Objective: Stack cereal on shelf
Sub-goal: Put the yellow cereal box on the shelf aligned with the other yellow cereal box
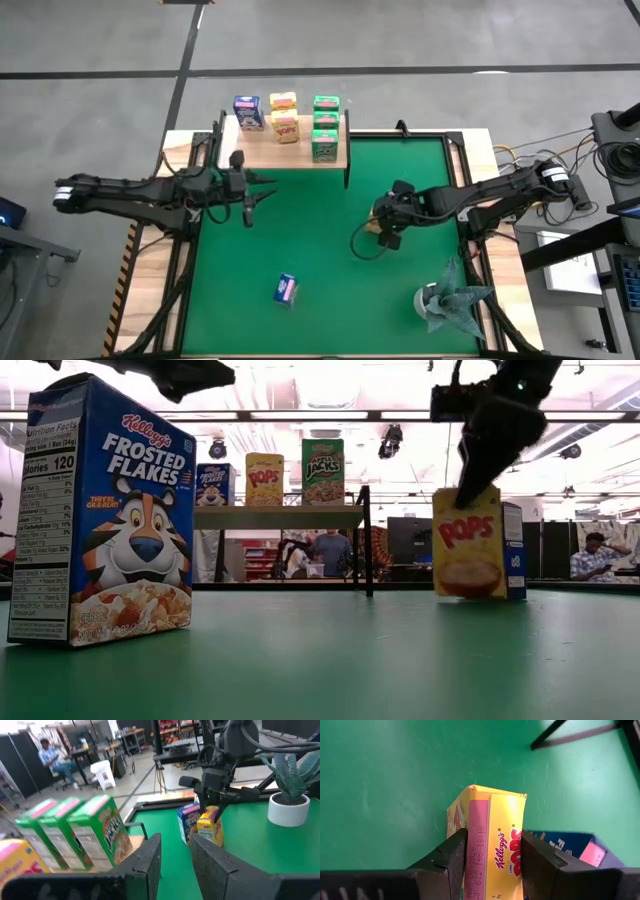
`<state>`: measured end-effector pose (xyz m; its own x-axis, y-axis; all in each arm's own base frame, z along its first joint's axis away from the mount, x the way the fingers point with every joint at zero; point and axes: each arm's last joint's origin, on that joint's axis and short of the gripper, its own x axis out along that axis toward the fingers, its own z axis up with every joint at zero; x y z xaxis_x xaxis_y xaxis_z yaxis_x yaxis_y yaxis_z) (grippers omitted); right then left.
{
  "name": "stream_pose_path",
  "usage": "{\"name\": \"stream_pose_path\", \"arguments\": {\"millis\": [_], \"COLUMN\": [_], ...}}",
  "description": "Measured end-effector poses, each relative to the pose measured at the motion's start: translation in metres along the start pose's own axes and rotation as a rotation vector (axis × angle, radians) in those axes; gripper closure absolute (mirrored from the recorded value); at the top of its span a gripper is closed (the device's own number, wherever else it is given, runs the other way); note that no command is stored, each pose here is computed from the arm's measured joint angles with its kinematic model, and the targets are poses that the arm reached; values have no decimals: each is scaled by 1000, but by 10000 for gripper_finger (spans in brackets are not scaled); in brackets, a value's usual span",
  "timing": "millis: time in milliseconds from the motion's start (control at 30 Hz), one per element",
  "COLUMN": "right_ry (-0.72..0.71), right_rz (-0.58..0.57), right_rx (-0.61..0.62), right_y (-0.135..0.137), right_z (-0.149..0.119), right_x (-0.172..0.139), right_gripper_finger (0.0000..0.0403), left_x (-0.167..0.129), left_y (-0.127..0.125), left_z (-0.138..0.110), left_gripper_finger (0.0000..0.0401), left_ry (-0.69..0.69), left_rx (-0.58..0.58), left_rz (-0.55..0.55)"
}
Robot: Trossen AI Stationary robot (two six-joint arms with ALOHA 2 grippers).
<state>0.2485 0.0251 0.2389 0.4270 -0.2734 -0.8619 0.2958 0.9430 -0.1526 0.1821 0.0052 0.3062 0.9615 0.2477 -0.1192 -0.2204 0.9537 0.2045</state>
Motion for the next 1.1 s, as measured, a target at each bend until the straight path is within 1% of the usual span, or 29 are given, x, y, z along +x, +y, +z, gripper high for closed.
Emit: {"name": "stream_pose_path", "arguments": {"millis": [133, 233, 400, 600, 667, 800, 900, 1100], "right_ry": [-38, -91, -197, -340, -383, -446, -465, -490], "right_rz": [13, 32, 65, 91, 93, 79, 58, -3], "right_rx": [14, 25, 14, -24, -52, -116, -175, -311], "right_y": [0, -1, -3, -5, -6, -2, 0, 0], "right_z": [12, 26, 50, 76, 84, 104, 123, 164], "right_x": [-12, -26, -53, -83, -92, -100, -100, -93], "right_gripper_finger": [255, 257, 258, 259, 259, 258, 260, 261], "left_x": [-14, -26, -40, -46, -47, -49, -50, -51], "left_y": [5, 10, 13, 14, 14, 15, 17, 17], "left_z": [8, 13, 10, 6, 7, 7, 7, 8], "left_gripper_finger": [313, 313, 313, 313, 313, 313, 313, 313], "left_ry": [-59, -112, -151, -163, -168, -169, -171, -175], "left_rx": [33, 49, 44, 41, 45, 63, 66, 63], "left_rz": [12, 25, 34, 37, 40, 66, 94, 98]}}
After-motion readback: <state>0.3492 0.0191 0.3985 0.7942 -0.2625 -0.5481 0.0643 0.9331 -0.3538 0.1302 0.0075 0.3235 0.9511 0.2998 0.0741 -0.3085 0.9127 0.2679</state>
